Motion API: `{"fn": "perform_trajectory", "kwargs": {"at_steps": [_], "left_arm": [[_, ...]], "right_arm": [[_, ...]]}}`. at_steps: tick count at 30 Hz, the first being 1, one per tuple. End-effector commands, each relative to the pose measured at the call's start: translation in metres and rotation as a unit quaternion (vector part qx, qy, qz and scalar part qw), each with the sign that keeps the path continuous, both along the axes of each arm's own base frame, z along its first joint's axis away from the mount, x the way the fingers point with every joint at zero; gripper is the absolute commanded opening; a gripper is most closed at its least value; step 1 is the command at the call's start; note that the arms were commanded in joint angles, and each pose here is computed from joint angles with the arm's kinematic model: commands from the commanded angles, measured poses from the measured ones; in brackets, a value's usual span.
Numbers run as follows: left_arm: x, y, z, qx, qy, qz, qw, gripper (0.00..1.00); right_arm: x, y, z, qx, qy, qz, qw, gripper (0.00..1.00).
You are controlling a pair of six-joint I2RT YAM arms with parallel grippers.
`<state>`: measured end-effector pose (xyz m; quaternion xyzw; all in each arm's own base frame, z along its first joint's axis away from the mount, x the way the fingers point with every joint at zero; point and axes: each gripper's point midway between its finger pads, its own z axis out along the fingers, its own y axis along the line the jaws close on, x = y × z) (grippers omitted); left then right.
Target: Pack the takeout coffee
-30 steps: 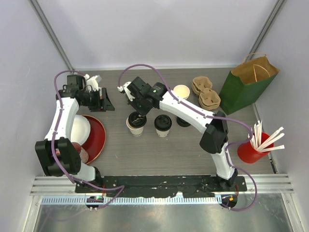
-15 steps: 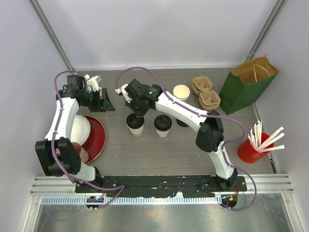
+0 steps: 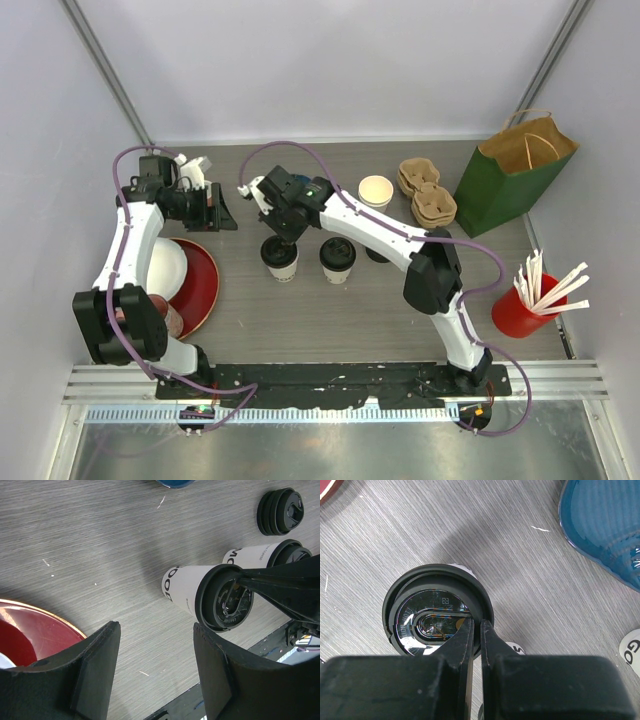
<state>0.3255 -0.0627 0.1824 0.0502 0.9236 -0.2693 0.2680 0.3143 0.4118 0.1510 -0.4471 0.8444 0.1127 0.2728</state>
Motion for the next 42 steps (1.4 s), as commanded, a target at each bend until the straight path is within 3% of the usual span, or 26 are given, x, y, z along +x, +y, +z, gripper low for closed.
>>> {"fn": "perform_trajectory", "kwargs": {"at_steps": [1, 27, 33, 42], "left_arm": [[0.002, -0.003, 0.010, -0.003, -0.026, -0.010, 1.000, 0.64], [-0.003, -0.009, 0.003, -0.024, -0.009, -0.015, 1.000, 0.64], [-0.018, -0.026, -0.006, -0.055, 0.020, -0.038, 0.998, 0.57], [-0.028, -0.042, -0.013, -0.090, 0.051, -0.045, 0.994, 0.49]], "right_arm": [[0.002, 0.005, 0.000, 0.010, -0.004, 0.007, 1.000, 0.01], [-0.003, -0.008, -0.002, 0.016, -0.003, -0.007, 1.000, 0.01], [-0.002, -0.007, 0.006, 0.025, -0.008, -0.006, 1.000, 0.19], [0.002, -0.006, 0.025, 0.033, -0.027, -0.011, 0.999, 0.27]]}}
